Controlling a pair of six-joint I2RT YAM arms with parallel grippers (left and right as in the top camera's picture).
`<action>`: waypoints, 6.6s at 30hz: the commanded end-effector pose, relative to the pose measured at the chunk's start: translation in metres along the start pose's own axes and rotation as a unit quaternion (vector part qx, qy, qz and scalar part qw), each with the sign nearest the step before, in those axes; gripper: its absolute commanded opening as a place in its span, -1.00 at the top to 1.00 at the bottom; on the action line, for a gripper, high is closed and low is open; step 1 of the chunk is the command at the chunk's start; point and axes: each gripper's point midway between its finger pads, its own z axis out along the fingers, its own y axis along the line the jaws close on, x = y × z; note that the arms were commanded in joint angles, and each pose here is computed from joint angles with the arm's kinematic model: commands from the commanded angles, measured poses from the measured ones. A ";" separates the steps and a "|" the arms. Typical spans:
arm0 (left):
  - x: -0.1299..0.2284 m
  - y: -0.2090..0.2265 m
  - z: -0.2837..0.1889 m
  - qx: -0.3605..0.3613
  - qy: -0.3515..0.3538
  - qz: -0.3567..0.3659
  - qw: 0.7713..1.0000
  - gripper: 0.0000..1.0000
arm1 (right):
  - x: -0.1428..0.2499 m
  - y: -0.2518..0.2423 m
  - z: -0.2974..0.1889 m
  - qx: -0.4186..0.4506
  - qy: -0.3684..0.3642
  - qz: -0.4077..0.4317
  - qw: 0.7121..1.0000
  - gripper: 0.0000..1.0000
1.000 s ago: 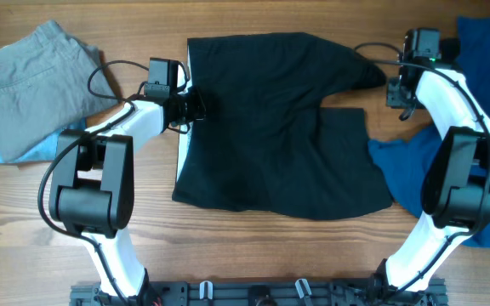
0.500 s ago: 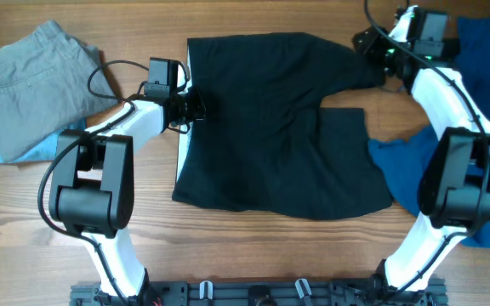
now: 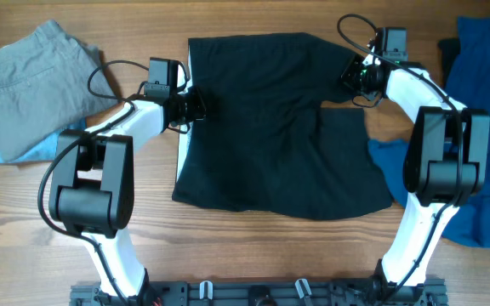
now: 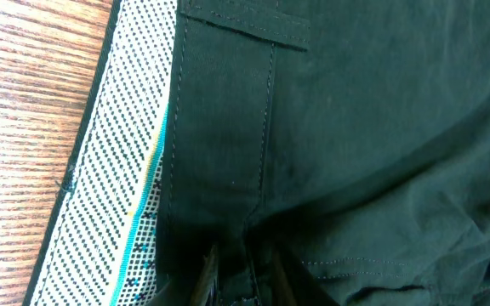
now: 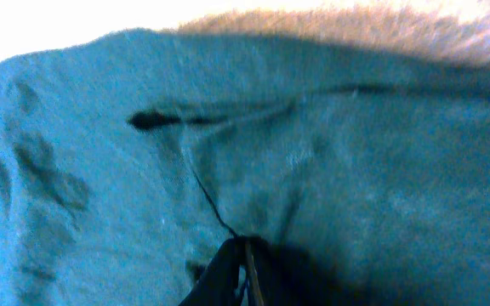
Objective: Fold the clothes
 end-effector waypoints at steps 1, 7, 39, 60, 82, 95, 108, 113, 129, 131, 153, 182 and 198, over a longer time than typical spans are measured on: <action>0.054 0.067 0.025 -0.099 0.068 -0.033 0.992 0.56 | -0.009 -0.009 0.002 0.016 -0.021 0.001 1.000 0.91; 0.054 0.067 0.025 -0.099 0.068 -0.033 0.992 0.56 | -0.050 0.025 -0.037 -0.021 -0.104 -0.066 0.992 0.32; 0.054 0.067 0.025 -0.099 0.068 -0.033 0.992 0.53 | -0.019 -0.016 0.016 0.097 -0.086 -0.073 0.989 0.28; 0.054 0.067 0.025 -0.099 0.068 -0.033 0.992 0.52 | 0.028 0.016 0.028 0.088 -0.033 -0.102 0.990 0.26; 0.055 0.068 0.025 -0.099 0.069 -0.033 0.992 0.49 | 0.018 -0.032 -0.151 0.343 0.036 -0.149 0.927 0.91; 0.075 0.078 0.019 -0.123 0.108 -0.047 0.985 0.51 | -0.013 -0.008 -0.143 0.184 0.018 -0.098 0.978 0.15; 0.076 0.086 0.014 -0.131 0.115 -0.061 0.983 0.49 | -0.078 -0.014 -0.011 0.022 -0.052 -0.123 0.991 -0.37; 0.076 0.086 0.014 -0.130 0.114 -0.061 0.983 0.46 | -0.025 0.006 0.027 -0.088 0.049 -0.118 0.988 -0.25; 0.076 0.086 0.014 -0.130 0.113 -0.061 0.983 0.45 | -0.166 0.032 -0.096 0.020 -0.195 -0.112 0.974 0.39; 0.075 0.086 0.015 -0.130 0.113 -0.064 0.983 0.44 | -0.154 -0.007 -0.097 0.112 -0.178 -0.052 0.976 -0.31; 0.069 0.034 -0.137 -0.129 0.102 -0.060 0.985 -0.64 | 0.050 -0.029 -0.235 0.158 0.128 0.013 0.979 -0.99; 0.263 0.106 -0.141 -0.260 0.168 -0.459 0.833 0.02 | 0.235 -0.087 -0.207 0.100 0.213 0.144 0.961 -0.99; 0.218 0.106 -0.138 -0.225 0.094 -0.347 0.906 0.92 | 0.266 -0.103 -0.203 0.126 0.248 0.174 0.945 -0.99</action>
